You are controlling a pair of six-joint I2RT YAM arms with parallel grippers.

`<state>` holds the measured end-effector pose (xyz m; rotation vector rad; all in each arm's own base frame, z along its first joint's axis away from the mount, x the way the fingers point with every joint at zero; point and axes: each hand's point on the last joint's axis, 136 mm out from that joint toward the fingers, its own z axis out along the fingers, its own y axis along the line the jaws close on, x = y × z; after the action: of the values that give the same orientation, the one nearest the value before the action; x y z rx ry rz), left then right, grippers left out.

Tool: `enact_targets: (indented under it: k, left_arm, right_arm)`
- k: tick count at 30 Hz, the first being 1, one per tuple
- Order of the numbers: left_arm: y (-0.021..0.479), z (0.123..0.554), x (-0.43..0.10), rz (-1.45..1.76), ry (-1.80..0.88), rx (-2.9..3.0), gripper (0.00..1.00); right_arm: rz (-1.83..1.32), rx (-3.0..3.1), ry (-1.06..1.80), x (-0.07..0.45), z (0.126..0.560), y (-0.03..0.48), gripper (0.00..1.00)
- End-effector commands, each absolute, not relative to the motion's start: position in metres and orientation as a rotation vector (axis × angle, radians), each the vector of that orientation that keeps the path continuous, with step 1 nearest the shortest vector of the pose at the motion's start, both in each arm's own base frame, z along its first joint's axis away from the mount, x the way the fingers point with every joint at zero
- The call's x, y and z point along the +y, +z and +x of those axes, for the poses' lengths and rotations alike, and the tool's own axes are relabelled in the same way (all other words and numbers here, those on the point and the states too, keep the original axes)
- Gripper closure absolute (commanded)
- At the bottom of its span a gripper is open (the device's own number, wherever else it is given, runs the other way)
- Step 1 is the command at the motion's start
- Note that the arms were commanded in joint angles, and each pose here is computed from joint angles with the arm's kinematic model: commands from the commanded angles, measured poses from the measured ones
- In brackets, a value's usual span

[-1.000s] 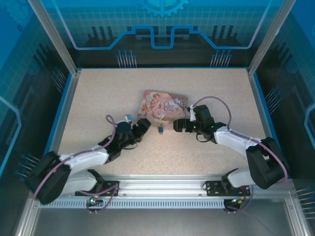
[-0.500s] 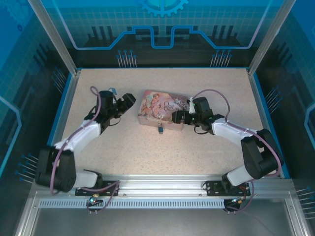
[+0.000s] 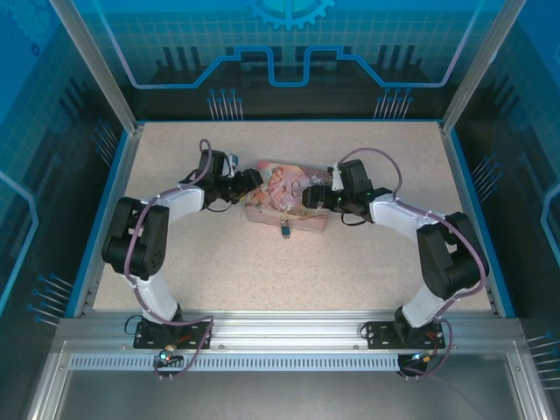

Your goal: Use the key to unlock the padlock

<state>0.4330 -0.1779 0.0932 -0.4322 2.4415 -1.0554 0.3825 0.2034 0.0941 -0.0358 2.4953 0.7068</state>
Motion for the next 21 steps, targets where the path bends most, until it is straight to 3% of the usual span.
enact_targets:
  k: [1,10,16,21]
  left_arm:
    - [0.108,0.419,-0.202,-0.333,-1.166,2.452,0.34]
    - [0.123,0.388,-0.210,-0.364,-1.176,2.402,0.35]
    - [0.136,0.386,-0.184,-0.405,-1.046,2.356,0.29]
    - [0.166,0.383,-0.165,-0.373,-0.944,2.297,0.28]
  right_arm:
    - [-0.092,2.489,0.781,0.208,0.390,0.100,0.00]
    - [-0.161,2.467,0.808,0.211,0.422,0.102,0.00]
    - [-0.039,2.398,0.621,0.159,0.443,0.119,0.00]
    - [0.032,2.334,0.531,0.118,0.427,0.149,0.00]
